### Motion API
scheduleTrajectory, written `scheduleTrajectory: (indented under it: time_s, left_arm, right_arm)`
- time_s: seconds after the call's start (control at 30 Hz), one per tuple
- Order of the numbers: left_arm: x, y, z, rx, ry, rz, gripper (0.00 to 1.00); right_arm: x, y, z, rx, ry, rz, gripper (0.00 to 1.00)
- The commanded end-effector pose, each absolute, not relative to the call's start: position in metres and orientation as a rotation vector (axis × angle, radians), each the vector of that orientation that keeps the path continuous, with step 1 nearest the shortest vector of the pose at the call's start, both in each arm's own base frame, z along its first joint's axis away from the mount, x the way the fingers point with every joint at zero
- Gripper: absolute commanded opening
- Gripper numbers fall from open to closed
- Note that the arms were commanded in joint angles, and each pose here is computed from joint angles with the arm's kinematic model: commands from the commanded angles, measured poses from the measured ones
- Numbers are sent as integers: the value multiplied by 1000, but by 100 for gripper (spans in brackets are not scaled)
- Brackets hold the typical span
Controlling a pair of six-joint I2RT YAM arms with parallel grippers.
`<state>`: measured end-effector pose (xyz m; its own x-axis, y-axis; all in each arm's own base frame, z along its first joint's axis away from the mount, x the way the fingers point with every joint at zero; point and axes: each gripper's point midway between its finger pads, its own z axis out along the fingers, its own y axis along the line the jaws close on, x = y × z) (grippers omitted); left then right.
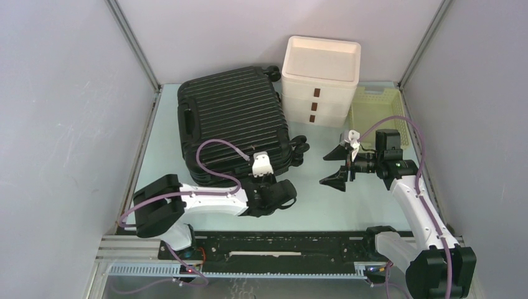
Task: Open, take out, and arrange the luggage
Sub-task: Unzip the zipper of the luggage.
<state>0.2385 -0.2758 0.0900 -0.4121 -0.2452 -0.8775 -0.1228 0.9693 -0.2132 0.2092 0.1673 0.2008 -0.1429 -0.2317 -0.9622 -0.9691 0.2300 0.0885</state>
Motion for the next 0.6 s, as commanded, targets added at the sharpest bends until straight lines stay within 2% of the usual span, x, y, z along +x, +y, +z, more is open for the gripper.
scheduleTrajectory:
  time_s: [0.0,0.4,0.57]
  left_arm:
    - [236,-249,103,-298,1922,-92,9]
    - [223,-219,94,-307,1933,-77,9]
    - [220,-209,93,-303,1934,-71,9]
  right_arm:
    - [211,168,199,-1184,1563,975,100]
    - [212,166,197,-1199,1560,947,100]
    - [213,160,196,-1260,1530,841,100]
